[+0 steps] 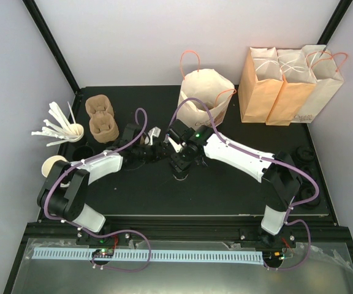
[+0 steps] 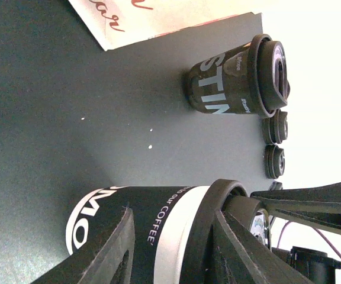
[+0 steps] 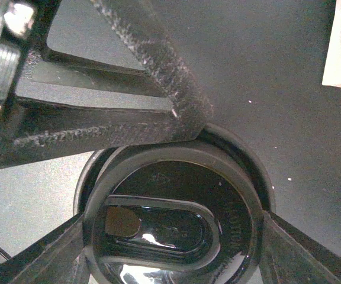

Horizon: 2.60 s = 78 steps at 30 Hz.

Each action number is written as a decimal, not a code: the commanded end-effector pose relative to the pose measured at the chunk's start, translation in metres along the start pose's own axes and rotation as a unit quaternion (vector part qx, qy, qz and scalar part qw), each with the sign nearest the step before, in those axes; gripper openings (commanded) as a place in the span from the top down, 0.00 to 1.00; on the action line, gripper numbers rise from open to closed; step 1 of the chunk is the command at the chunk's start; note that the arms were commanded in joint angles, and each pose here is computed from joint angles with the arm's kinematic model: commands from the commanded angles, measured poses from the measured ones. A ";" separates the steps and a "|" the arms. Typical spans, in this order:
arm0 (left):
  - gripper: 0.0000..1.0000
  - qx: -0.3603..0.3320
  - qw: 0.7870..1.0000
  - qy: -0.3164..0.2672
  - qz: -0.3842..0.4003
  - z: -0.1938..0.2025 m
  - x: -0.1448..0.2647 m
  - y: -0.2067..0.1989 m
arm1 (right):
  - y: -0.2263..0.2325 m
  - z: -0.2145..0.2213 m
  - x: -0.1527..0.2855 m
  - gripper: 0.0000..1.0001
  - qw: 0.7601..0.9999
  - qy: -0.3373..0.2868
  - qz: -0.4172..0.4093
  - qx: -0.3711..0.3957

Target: Pack the takeout coffee

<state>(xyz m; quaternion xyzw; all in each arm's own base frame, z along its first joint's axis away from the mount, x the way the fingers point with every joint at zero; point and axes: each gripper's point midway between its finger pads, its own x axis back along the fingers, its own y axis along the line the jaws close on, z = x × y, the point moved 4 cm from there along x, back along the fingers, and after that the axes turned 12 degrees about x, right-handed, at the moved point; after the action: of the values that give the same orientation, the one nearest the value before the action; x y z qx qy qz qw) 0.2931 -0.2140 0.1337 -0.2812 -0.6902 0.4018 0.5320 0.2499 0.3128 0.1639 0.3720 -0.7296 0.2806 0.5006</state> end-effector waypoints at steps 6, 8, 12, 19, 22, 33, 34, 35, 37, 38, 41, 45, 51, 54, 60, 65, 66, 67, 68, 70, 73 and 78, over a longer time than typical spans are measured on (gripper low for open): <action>0.63 0.023 0.998 0.024 -0.053 0.016 -0.013 0.043 | 0.026 0.048 -0.035 0.31 0.990 0.125 -0.058 0.006; 0.63 0.026 0.998 0.027 -0.058 0.021 -0.014 0.049 | 0.026 0.049 -0.036 0.31 0.990 0.127 -0.058 0.006; 0.65 0.032 0.997 0.030 -0.067 0.029 -0.015 0.062 | 0.025 0.050 -0.038 0.31 0.990 0.132 -0.053 0.005; 0.65 0.033 0.994 0.035 -0.093 0.042 -0.016 0.081 | 0.027 0.054 -0.044 0.31 0.988 0.147 -0.056 0.005; 0.65 0.036 0.994 0.040 -0.098 0.049 -0.017 0.089 | 0.029 0.058 -0.049 0.31 0.986 0.156 -0.056 0.006; 0.68 0.039 0.991 0.045 -0.122 0.062 -0.022 0.109 | 0.032 0.069 -0.068 0.31 0.981 0.183 -0.060 0.006; 0.68 0.038 0.990 0.046 -0.124 0.063 -0.022 0.110 | 0.032 0.070 -0.069 0.31 0.981 0.184 -0.060 0.005; 0.68 0.038 0.990 0.046 -0.127 0.063 -0.022 0.111 | 0.032 0.071 -0.071 0.31 0.980 0.188 -0.060 0.005; 0.68 0.038 0.989 0.046 -0.135 0.064 -0.022 0.113 | 0.032 0.071 -0.072 0.31 0.980 0.190 -0.059 0.005; 0.68 0.037 0.989 0.046 -0.138 0.064 -0.022 0.114 | 0.031 0.072 -0.072 0.31 0.980 0.191 -0.058 0.005; 0.68 0.038 0.987 0.050 -0.145 0.068 -0.024 0.119 | 0.029 0.073 -0.072 0.31 0.979 0.195 -0.051 0.004; 0.68 0.039 0.989 0.050 -0.137 0.070 -0.024 0.118 | 0.026 0.065 -0.065 0.31 0.983 0.181 -0.039 0.001; 0.63 0.002 0.993 0.027 -0.114 0.051 -0.012 0.077 | 0.022 0.045 -0.046 0.31 0.991 0.129 -0.029 -0.019; 0.56 -0.024 0.994 0.007 -0.102 0.038 -0.001 0.048 | 0.020 0.041 -0.040 0.30 0.993 0.115 -0.022 -0.026; 0.45 -0.052 0.996 -0.020 -0.071 0.026 0.019 0.004 | 0.017 0.035 -0.027 0.30 0.996 0.089 -0.008 -0.031; 0.38 -0.057 0.997 -0.022 -0.053 0.031 0.030 -0.009 | 0.014 0.028 -0.016 0.30 0.997 0.075 0.001 -0.035; 0.37 -0.062 0.997 -0.030 -0.045 0.034 0.036 -0.013 | 0.013 0.028 -0.015 0.30 0.996 0.076 0.005 -0.038; 0.36 -0.062 0.997 -0.034 -0.042 0.036 0.039 -0.013 | 0.011 0.027 -0.015 0.31 0.996 0.076 0.010 -0.044; 0.35 -0.063 0.997 -0.040 -0.037 0.039 0.044 -0.014 | 0.010 0.025 -0.015 0.31 0.996 0.074 0.014 -0.049; 0.35 -0.057 0.997 -0.051 -0.029 0.047 0.050 -0.010 | 0.007 0.023 -0.015 0.30 0.995 0.072 0.027 -0.062; 0.33 -0.040 0.997 -0.070 -0.011 0.060 0.059 -0.001 | 0.003 0.018 -0.015 0.30 0.994 0.068 0.039 -0.080; 0.31 -0.023 0.996 -0.076 0.037 0.081 0.066 0.004 | 0.004 0.013 -0.018 0.30 0.993 0.061 0.034 -0.095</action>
<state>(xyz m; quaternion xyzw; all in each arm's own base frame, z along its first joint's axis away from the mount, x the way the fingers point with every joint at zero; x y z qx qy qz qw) 0.2063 -0.1753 0.1483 -0.2675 -0.7444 0.3888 0.4724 0.2501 0.3151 0.1632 0.3070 -0.7519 0.2465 0.5288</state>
